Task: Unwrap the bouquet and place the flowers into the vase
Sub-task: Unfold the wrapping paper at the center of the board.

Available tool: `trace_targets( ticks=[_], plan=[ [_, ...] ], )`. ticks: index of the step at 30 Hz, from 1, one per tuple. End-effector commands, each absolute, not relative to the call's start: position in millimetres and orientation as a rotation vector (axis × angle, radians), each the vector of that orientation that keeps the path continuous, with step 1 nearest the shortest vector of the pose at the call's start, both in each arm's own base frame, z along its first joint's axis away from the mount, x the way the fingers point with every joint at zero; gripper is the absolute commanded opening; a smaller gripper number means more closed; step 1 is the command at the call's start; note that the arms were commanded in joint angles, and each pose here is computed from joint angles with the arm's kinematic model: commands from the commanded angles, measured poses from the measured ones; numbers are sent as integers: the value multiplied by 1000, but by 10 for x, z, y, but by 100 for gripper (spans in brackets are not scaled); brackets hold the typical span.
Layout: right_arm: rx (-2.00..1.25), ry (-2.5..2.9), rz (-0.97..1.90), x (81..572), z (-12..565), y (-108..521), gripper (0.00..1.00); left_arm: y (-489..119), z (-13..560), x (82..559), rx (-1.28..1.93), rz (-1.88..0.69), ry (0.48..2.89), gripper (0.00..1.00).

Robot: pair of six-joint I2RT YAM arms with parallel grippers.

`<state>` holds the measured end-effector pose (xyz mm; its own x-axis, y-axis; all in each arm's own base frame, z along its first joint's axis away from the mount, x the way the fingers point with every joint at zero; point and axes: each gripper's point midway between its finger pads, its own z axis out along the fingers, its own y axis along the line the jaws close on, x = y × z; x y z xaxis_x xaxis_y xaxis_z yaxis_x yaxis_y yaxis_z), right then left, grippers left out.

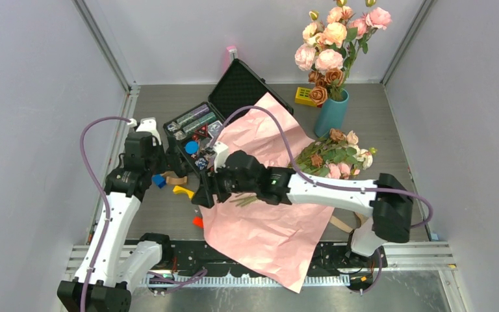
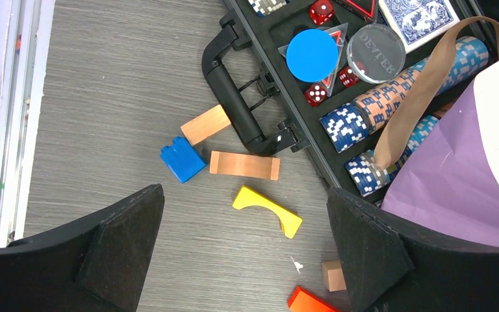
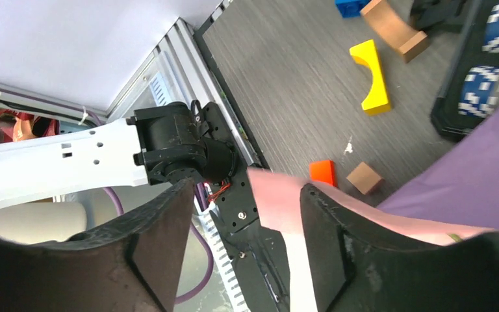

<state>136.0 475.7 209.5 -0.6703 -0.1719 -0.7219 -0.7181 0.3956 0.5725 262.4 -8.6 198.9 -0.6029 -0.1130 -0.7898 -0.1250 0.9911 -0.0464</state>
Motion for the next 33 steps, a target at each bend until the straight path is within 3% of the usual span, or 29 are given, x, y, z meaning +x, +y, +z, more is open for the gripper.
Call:
trace_targets(
  ticks=[1, 10, 18, 25, 33],
  plan=[
    [-713, 2041, 1123, 1487, 2332, 4438, 69, -70, 2054, 2673, -159, 19, 2187, 100],
    [-369, 2097, 940, 1971, 2404, 3616, 74, -162, 2051, 2675, -132, -40, 2189, 100],
    [-129, 2153, 825, 2263, 2038, 3027, 69, -205, 2030, 2673, -119, -66, 2195, 100],
    [39, 2228, 623, 2449, 1502, 2697, 58, -230, 2009, 2675, -111, -80, 2204, 100],
    [93, 2297, 509, 2524, 1009, 2483, 56, -246, 2007, 2678, -106, -89, 2205, 100]
  ],
)
